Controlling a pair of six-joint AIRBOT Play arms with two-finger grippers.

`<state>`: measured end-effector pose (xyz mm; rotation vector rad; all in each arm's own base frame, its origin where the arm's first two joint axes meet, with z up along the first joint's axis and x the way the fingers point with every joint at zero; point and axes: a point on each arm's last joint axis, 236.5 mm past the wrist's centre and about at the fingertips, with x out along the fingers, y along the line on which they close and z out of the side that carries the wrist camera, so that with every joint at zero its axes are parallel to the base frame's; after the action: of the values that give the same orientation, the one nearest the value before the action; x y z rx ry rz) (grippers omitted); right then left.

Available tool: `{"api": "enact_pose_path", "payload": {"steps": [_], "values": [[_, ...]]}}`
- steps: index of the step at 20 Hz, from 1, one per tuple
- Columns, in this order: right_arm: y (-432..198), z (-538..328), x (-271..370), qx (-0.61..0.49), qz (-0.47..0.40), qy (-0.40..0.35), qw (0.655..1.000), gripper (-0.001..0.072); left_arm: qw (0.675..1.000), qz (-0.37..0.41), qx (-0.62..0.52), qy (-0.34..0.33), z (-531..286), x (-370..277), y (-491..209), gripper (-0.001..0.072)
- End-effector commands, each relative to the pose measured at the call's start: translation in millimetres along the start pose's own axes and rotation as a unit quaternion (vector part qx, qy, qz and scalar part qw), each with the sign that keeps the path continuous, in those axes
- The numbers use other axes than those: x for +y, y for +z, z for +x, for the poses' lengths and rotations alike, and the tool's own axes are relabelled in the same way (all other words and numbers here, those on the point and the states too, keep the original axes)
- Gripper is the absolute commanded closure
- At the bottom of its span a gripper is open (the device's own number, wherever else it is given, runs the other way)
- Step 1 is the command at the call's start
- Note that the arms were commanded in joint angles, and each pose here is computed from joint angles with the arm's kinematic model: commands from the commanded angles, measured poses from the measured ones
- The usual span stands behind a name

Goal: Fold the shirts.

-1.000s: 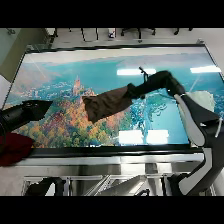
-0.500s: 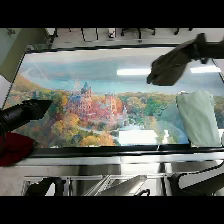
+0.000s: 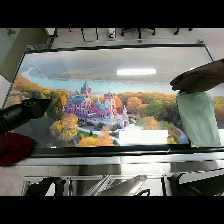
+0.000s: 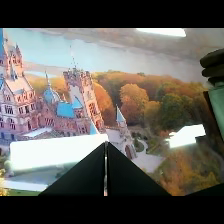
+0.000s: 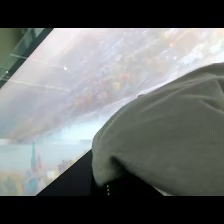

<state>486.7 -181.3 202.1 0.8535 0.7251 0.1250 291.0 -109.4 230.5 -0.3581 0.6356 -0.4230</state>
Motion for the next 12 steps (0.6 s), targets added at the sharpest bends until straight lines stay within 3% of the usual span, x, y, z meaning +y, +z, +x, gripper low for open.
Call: {"api": "enact_pose_path", "payload": {"steps": [1,7,12], "values": [[28,-6,-2,-0.059,-0.021,0.002,0.998,0.0694,1.0,0.0,-0.003,0.0,0,0,2,0.0693],[103,-17,21,-0.226,-0.123,0.007,0.966,0.0694,1.0,0.0,-0.024,0.003,0,1,11,0.0693],[75,10,1,-0.154,-0.154,0.006,0.976,0.0695,0.999,-0.013,-0.032,0.003,0,2,15,0.0693]]}}
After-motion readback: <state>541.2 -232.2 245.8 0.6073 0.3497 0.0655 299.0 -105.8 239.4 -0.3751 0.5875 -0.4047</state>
